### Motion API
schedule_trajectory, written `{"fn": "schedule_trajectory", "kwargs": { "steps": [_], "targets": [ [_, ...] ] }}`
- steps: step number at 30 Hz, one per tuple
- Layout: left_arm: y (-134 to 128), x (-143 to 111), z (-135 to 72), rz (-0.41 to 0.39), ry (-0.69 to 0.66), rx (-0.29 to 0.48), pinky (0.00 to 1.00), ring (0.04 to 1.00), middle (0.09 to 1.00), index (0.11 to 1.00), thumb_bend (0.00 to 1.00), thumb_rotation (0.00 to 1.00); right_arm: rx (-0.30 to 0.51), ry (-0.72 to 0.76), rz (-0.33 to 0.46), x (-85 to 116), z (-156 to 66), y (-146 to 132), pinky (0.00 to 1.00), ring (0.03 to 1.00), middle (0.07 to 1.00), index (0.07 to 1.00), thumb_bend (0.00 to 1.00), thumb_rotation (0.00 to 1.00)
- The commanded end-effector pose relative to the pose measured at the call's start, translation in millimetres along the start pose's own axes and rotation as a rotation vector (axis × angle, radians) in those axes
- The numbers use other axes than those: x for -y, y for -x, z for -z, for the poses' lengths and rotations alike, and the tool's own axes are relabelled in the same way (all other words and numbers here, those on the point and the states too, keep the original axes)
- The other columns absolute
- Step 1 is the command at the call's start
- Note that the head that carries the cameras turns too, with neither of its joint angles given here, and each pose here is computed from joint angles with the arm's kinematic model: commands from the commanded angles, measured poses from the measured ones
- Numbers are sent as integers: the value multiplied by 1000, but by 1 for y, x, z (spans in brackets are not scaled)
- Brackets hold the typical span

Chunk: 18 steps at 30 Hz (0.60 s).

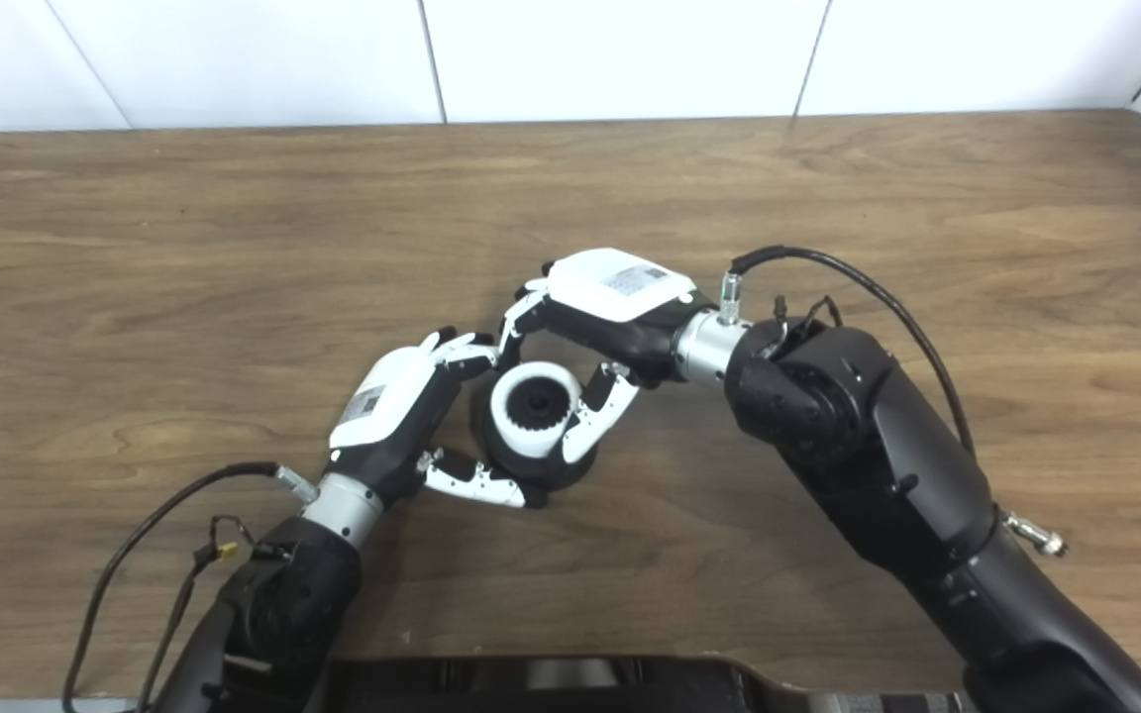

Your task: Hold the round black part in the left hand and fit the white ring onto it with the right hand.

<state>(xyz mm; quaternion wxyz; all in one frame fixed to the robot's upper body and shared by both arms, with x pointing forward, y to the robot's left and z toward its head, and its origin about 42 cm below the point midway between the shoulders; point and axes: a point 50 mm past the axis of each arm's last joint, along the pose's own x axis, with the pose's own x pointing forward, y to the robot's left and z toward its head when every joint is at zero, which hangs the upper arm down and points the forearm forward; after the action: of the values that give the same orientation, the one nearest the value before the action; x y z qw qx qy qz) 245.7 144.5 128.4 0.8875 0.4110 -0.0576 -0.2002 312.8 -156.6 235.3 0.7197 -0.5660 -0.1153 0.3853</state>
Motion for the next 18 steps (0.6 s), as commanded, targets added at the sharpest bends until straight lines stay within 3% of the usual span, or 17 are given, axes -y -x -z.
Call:
{"fn": "schedule_trajectory", "kwargs": {
  "steps": [1,18],
  "targets": [
    [-1,0,-3,12,-2,14,1000,894,789,481,524,60,11,45,76,26,-4,5,1000,944,857,752,1000,422],
    [-2,1,4,12,-18,6,1000,890,786,481,524,59,-3,70,153,81,-10,28,1000,951,876,730,1000,391]
  ]
}}
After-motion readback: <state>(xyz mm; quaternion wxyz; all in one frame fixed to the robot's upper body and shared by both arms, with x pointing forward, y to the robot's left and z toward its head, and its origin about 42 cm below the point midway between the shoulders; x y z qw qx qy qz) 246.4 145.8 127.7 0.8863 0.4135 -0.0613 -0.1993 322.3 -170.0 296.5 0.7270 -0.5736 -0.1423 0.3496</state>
